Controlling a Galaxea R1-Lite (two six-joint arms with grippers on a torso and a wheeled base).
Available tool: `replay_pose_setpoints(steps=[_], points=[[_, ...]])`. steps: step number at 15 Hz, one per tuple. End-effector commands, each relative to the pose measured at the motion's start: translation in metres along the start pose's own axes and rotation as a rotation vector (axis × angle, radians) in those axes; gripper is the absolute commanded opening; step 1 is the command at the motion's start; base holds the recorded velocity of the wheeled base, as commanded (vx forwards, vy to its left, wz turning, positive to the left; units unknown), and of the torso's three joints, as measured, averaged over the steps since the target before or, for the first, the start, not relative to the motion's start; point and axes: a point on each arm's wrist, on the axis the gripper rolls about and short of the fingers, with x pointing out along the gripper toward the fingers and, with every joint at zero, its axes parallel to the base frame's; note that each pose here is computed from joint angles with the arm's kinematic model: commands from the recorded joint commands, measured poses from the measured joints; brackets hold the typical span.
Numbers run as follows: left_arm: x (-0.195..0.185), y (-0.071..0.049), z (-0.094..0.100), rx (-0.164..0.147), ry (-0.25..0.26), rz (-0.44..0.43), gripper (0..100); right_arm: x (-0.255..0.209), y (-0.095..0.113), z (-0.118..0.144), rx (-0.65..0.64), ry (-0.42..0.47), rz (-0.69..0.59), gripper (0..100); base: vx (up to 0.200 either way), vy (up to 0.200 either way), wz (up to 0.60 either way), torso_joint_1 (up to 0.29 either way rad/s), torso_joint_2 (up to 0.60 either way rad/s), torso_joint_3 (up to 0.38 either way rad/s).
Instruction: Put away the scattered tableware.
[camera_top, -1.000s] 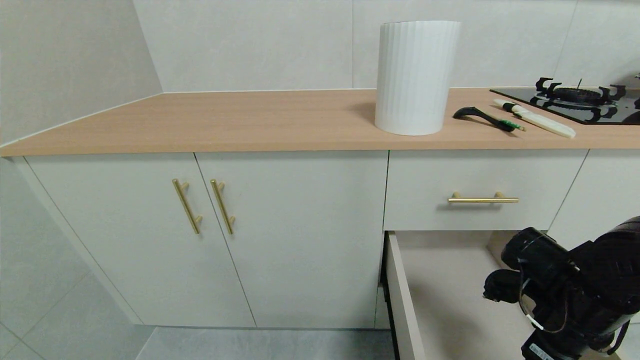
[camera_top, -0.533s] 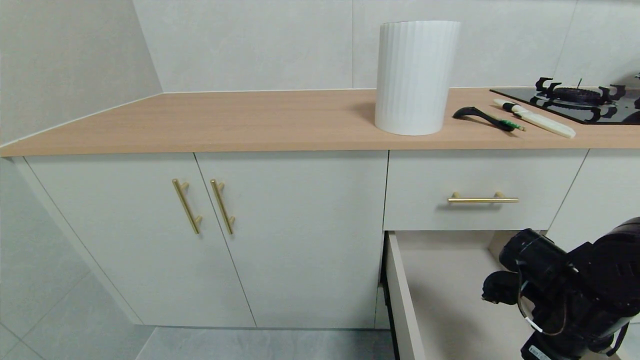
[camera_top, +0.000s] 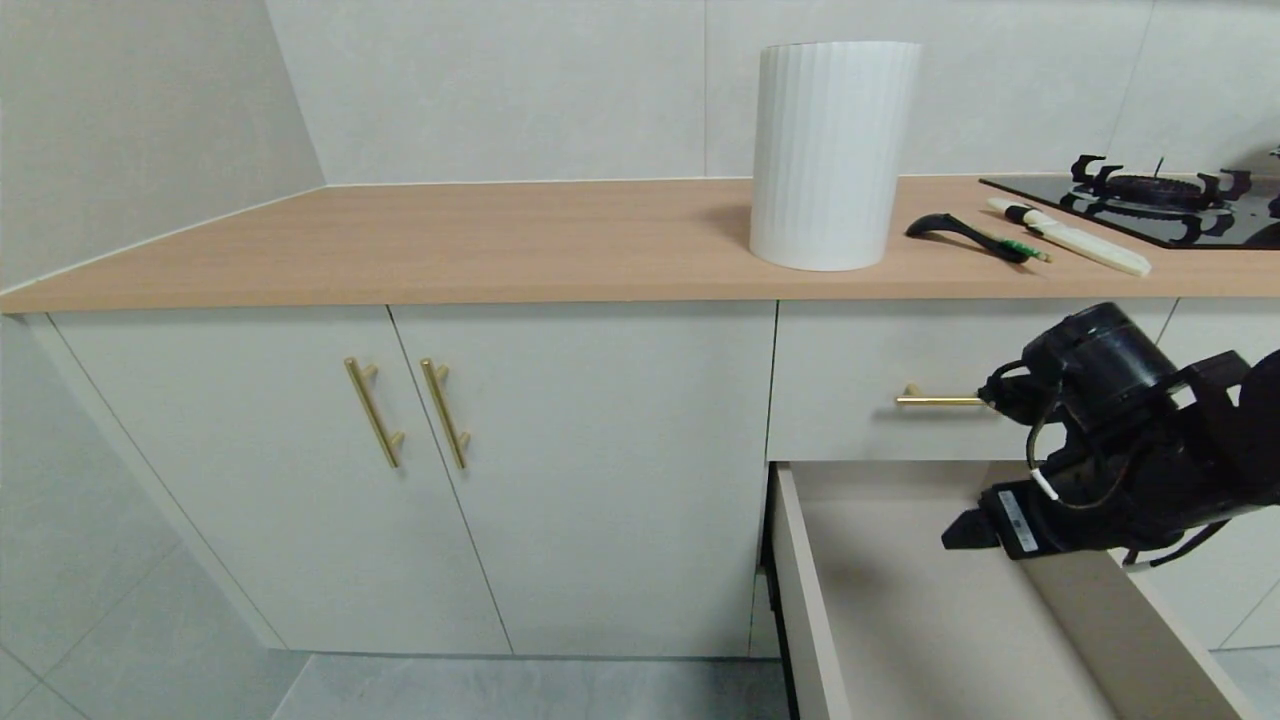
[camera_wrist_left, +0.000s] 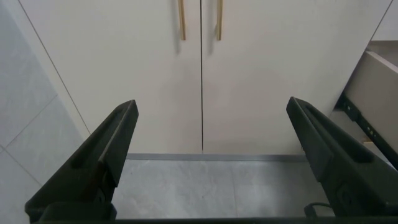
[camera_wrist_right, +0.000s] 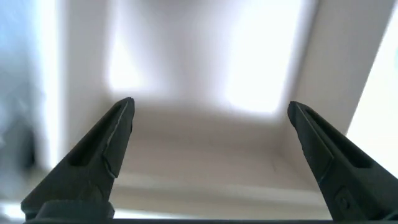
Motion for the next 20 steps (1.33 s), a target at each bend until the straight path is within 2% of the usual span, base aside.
replay_pose_setpoints(steps=[1,4,9,13,20], points=[[0.0,0.0,0.0,0.0,0.002,-0.001,100,-0.014,-0.009,0.007,0.043,-0.083,0.004,100,0.0,0.0,0.0,0.0,0.0,0.0],[0.0,0.0,0.0,0.0,0.002,0.001,100,-0.023,-0.018,0.012,0.079,-0.154,-0.003,100,0.0,0.0,0.0,0.0,0.0,0.0],[0.0,0.0,0.0,0.0,0.002,0.001,100,-0.026,-0.024,0.012,0.088,-0.167,-0.014,100,0.0,0.0,0.0,0.004,-0.03,-0.03],[0.0,0.0,0.0,0.0,0.002,-0.001,100,-0.029,-0.024,0.012,0.089,-0.173,-0.013,100,0.0,0.0,0.0,0.09,-0.28,-0.282],[0.0,0.0,0.0,0.0,0.002,-0.001,100,-0.028,-0.024,0.012,0.089,-0.172,-0.017,100,0.0,0.0,0.0,0.149,-0.49,-0.304]])
